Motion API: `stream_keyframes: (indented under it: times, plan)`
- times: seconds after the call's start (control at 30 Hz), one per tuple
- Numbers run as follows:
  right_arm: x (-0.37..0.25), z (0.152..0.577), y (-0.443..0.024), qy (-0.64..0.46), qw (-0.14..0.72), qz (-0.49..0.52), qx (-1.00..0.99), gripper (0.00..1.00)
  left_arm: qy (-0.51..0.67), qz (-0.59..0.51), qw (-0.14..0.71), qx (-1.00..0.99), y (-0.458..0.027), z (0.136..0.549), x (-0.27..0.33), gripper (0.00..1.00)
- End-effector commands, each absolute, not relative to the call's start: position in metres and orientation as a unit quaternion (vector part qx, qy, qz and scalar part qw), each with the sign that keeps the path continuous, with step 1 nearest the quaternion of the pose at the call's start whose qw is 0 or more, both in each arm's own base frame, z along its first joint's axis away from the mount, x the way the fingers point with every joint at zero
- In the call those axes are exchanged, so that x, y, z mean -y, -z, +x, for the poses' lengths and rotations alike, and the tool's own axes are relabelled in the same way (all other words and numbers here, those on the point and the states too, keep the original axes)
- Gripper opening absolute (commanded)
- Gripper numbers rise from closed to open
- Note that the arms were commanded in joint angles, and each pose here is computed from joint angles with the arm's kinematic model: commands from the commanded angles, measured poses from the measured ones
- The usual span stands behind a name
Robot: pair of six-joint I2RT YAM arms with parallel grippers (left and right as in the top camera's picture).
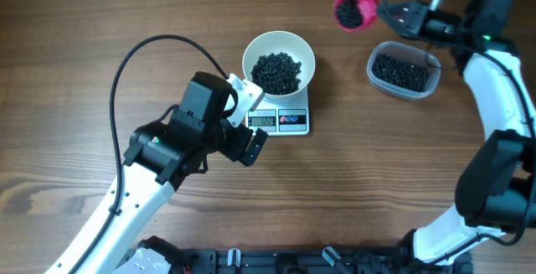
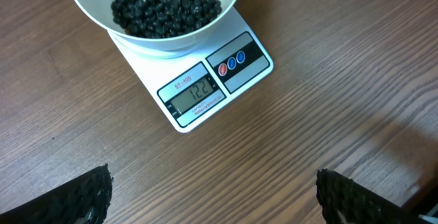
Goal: Scoop item into bowl and weigh 150g on scale
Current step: 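Lift the filled scoop and carry it over the white bowl, then tilt the scoop slowly to trickle beans into the bowl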
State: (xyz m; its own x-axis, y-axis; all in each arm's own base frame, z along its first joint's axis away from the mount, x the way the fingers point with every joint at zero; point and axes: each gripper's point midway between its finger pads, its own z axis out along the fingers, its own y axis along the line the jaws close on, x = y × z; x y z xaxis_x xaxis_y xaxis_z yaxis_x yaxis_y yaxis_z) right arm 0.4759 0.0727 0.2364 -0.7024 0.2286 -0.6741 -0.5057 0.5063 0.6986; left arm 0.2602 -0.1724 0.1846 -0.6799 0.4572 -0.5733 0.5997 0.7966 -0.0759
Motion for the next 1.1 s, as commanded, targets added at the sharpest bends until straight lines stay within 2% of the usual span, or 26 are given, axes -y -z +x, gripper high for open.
stream_keyframes:
  times: [0.0, 0.17, 0.37, 0.43, 0.53, 0.6, 0.67, 0.77, 1.07]
  plan:
    - [-0.109, 0.460, -0.267, -0.544, 0.350, -0.117, -0.753, 0.04, 0.136, 0.297, 0.285, -0.901, -0.192, 0.261, 0.173, 1.00]
    - [-0.150, 0.447, -0.267, -0.558, 0.330, -0.163, -0.744, 0.04, 0.136, 0.297, 0.285, -0.901, -0.192, 0.261, 0.173, 1.00]
    - [-0.191, 0.432, -0.253, -0.485, 0.397, -0.325, -0.709, 0.04, 0.136, 0.297, 0.285, -0.901, -0.192, 0.261, 0.173, 1.00]
    - [-0.190, 0.450, -0.233, -0.416, 0.407, -0.302, -0.755, 0.04, 0.136, 0.297, 0.285, -0.901, -0.192, 0.261, 0.173, 1.00]
    - [-0.193, 0.449, -0.233, -0.417, 0.406, -0.305, -0.754, 0.04, 0.136, 0.297, 0.285, -0.901, -0.192, 0.261, 0.173, 1.00]
    - [-0.201, 0.439, -0.234, -0.418, 0.414, -0.352, -0.727, 0.04, 0.136, 0.297, 0.285, -0.901, -0.192, 0.261, 0.173, 1.00]
    - [-0.192, 0.455, -0.224, -0.381, 0.412, -0.305, -0.769, 0.04, 0.136, 0.297, 0.285, -0.901, -0.192, 0.261, 0.173, 1.00]
    - [-0.213, 0.430, -0.227, -0.407, 0.410, -0.384, -0.721, 0.04, 0.136, 0.297, 0.285, -0.901, -0.192, 0.261, 0.173, 1.00]
    - [-0.230, 0.435, -0.208, -0.322, 0.419, -0.421, -0.737, 0.04, 0.136, 0.297, 0.285, -0.901, -0.192, 0.261, 0.173, 1.00]
